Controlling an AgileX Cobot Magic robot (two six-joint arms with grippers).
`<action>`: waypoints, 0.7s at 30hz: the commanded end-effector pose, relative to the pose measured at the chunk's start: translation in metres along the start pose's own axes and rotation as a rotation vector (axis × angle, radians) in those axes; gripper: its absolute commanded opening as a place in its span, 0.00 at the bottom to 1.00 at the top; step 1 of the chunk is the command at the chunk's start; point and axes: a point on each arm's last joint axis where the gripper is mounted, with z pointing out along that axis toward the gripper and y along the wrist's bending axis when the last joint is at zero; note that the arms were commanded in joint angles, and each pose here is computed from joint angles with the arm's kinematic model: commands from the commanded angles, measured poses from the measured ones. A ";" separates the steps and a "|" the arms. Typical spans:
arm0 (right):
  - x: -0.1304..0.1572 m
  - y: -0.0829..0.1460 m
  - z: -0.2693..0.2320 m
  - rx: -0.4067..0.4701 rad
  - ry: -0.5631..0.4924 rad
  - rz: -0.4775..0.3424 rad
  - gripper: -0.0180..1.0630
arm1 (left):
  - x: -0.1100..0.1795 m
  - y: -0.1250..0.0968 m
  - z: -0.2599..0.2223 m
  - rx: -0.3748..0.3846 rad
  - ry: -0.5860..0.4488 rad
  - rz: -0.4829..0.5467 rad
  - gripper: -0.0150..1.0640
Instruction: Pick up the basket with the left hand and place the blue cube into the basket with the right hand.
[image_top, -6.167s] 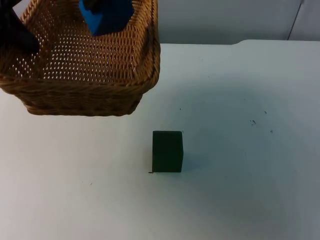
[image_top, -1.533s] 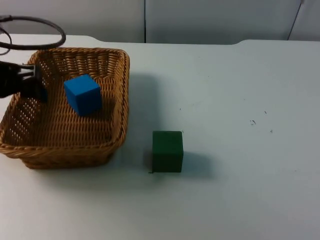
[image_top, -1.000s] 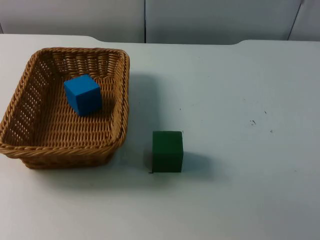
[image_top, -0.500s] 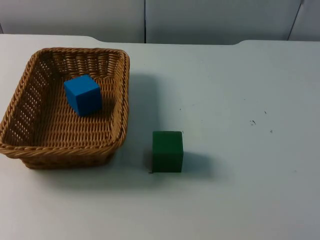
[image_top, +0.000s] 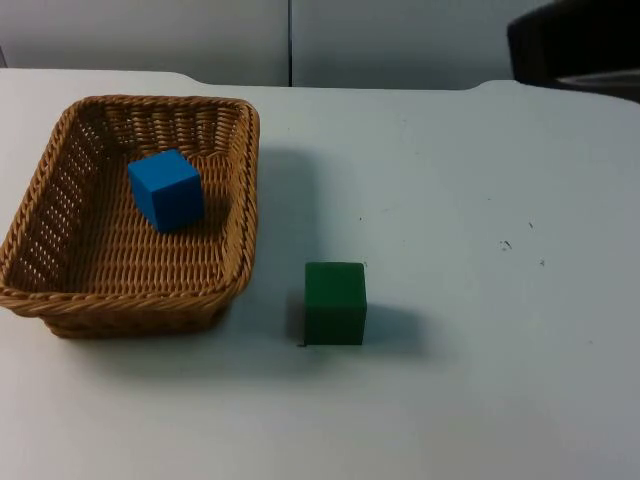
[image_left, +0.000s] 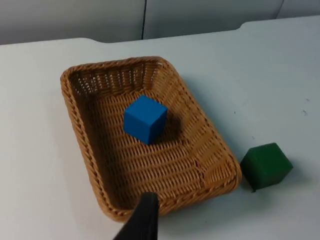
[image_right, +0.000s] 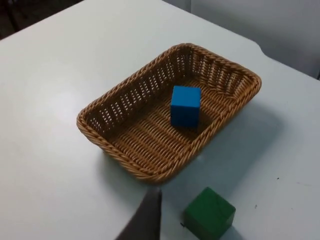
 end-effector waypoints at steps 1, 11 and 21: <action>0.003 0.001 -0.019 -0.003 -0.065 0.000 0.84 | 0.012 -0.004 -0.015 -0.026 0.009 -0.020 0.86; 0.021 0.002 -0.057 0.000 -0.122 -0.018 0.84 | 0.044 -0.017 -0.059 -0.093 -0.073 -0.066 0.86; 0.046 0.003 -0.073 -0.004 -0.057 -0.023 0.84 | 0.059 -0.015 -0.073 -0.181 -0.058 -0.065 0.86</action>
